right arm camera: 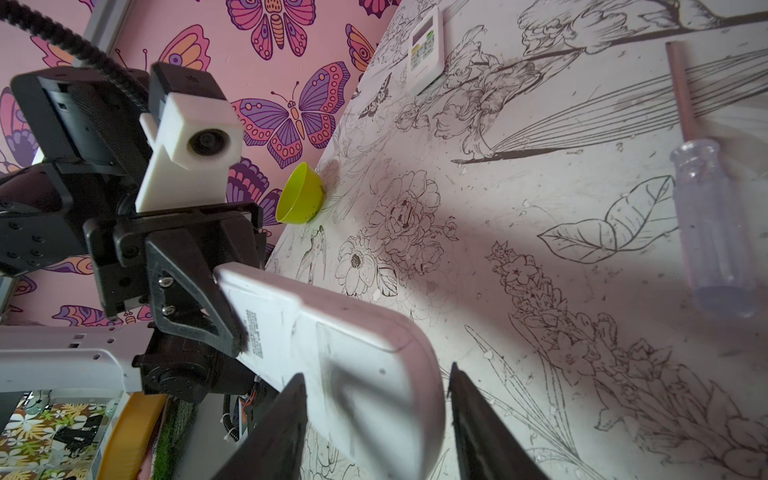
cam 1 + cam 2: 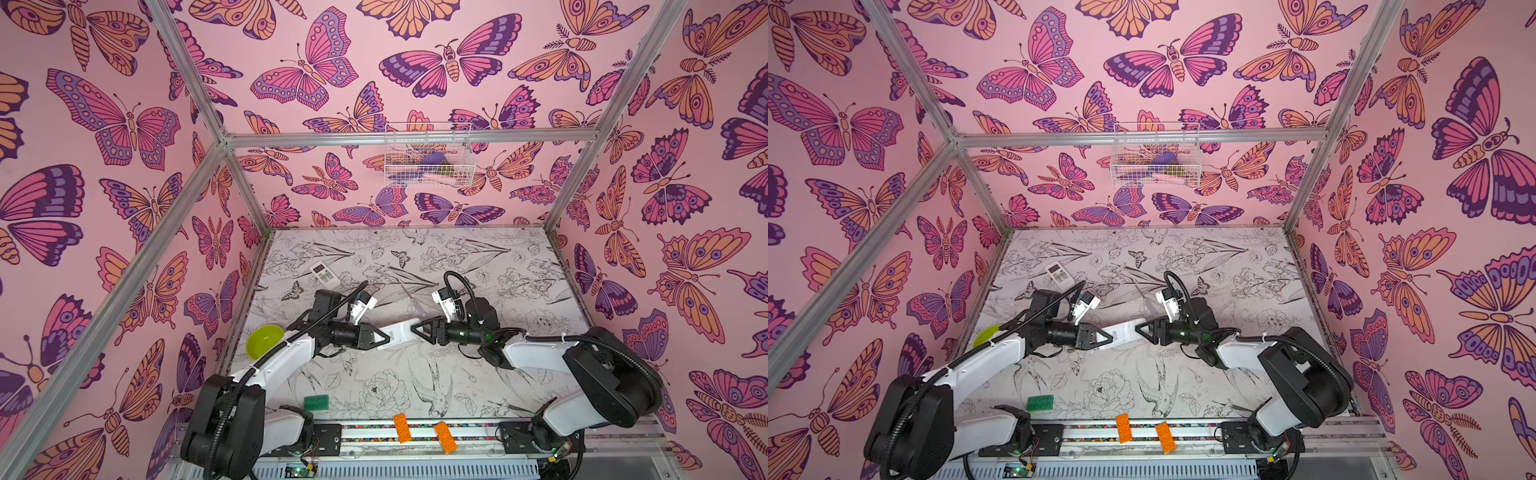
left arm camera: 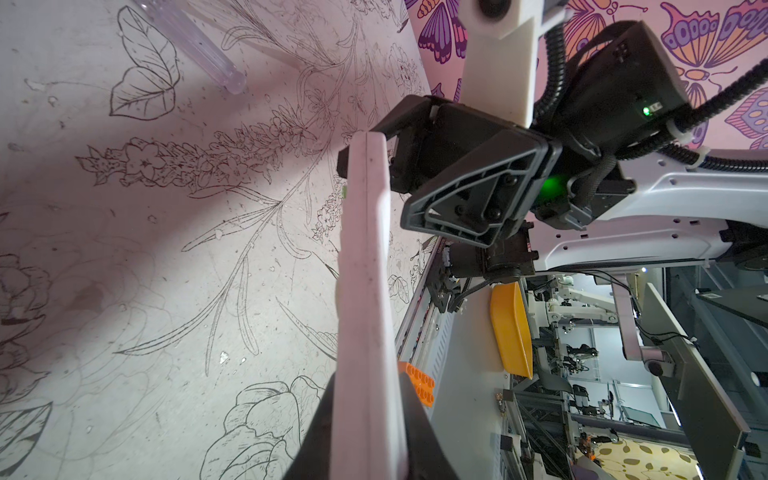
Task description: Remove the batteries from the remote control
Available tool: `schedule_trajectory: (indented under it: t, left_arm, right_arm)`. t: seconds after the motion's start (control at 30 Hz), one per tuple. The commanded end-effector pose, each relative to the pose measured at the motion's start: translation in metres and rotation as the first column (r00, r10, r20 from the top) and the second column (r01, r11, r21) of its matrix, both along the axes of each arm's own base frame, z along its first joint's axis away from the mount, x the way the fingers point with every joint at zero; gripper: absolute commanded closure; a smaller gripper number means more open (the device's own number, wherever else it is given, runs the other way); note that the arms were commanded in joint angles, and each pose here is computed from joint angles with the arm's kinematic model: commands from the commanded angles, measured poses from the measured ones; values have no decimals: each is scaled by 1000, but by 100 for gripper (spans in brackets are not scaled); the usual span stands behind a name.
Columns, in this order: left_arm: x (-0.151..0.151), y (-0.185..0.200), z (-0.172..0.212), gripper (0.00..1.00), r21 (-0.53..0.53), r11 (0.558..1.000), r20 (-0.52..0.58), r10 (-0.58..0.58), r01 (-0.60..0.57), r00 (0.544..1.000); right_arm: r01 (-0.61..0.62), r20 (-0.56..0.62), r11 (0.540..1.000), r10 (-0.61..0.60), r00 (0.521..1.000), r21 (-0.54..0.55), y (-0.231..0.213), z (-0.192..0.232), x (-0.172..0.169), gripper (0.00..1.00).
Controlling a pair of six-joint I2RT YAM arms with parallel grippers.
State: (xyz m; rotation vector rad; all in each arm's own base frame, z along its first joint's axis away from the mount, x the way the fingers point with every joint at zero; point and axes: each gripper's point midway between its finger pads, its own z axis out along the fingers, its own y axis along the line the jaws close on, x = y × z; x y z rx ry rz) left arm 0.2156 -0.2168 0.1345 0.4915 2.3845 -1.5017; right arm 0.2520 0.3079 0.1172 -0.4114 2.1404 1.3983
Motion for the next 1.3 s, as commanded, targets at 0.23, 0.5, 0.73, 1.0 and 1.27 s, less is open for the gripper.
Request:
schedule_trajectory:
  t: [0.23,0.5,0.73,1.0,1.27]
  left_arm:
    - [3,-5,12,100,-36,999,39,-28,29,999]
    - [2,-4,10,100,-32,999,37,-27,28,999]
    - [2,-5,11,100,-34,999,39,-28,29,999]
    - [5,-3,7,100,-13,1000,34,-9,10,999]
    - [16,7,-8,100,93,993,29,72,-74,997]
  right_arm:
    - [-9,32,1000,8,999,30,7,7,8,51]
    - [-4,11,999,4,1000,33,11,-1,12,52]
    - [-6,8,1000,6,1000,18,10,-7,9,61]
    - [10,14,999,-9,1000,-33,2,-13,7,64]
    - [24,34,998,-22,999,-59,-8,-5,0,64]
